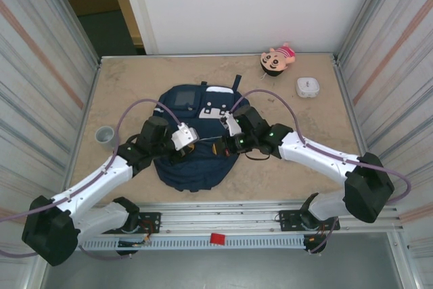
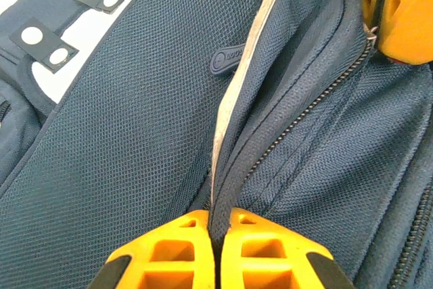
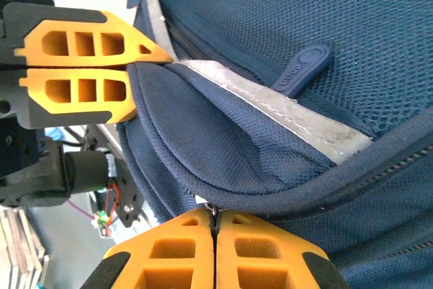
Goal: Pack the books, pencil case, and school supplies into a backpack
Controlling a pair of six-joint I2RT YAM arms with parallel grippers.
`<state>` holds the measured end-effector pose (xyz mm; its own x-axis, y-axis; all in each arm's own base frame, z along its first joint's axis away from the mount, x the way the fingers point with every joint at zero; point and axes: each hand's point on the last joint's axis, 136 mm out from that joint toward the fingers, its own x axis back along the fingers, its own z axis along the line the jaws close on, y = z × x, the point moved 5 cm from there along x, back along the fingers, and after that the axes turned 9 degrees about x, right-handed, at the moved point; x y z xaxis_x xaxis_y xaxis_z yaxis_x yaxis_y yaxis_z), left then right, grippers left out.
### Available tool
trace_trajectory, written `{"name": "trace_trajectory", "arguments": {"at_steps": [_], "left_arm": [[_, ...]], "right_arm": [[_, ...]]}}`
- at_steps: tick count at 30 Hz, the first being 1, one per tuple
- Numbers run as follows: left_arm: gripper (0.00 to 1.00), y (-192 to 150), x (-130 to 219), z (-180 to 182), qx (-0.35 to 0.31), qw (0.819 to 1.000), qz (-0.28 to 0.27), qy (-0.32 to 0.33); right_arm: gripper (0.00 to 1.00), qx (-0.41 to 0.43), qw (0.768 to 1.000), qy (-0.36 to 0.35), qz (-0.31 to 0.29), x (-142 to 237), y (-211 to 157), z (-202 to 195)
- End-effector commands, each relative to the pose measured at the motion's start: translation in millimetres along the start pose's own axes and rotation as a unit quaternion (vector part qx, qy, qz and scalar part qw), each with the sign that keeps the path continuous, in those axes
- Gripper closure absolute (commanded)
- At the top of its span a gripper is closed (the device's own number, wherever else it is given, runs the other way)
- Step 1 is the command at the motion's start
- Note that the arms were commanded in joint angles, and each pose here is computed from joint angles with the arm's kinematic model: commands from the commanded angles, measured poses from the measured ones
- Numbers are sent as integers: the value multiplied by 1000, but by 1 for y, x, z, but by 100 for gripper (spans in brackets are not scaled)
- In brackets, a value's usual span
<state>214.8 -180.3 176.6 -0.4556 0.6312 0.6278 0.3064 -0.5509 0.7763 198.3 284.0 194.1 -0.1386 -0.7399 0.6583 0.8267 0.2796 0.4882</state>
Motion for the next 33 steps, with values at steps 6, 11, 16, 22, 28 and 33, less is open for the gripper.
{"name": "trace_trajectory", "arguments": {"at_steps": [6,11,16,22,28,33], "left_arm": [[100,55,7,10,25,995,-98,17],[98,61,-5,-18,-34,993,-103,-42],[98,65,-5,-25,-46,991,-109,-62],[97,65,-1,-27,-63,988,-125,-62],[97,56,0,-27,-81,988,-121,-51],[97,56,1,-30,-97,985,-129,-59]], "right_arm": [[95,-1,1000,5,-6,12,11,25],[92,-20,999,31,-18,1,21,37],[89,-28,999,29,-7,-5,20,35],[84,-38,998,54,-4,-1,21,36],[50,-146,984,62,-75,23,35,-3],[45,-213,971,41,-96,26,35,-27]]}}
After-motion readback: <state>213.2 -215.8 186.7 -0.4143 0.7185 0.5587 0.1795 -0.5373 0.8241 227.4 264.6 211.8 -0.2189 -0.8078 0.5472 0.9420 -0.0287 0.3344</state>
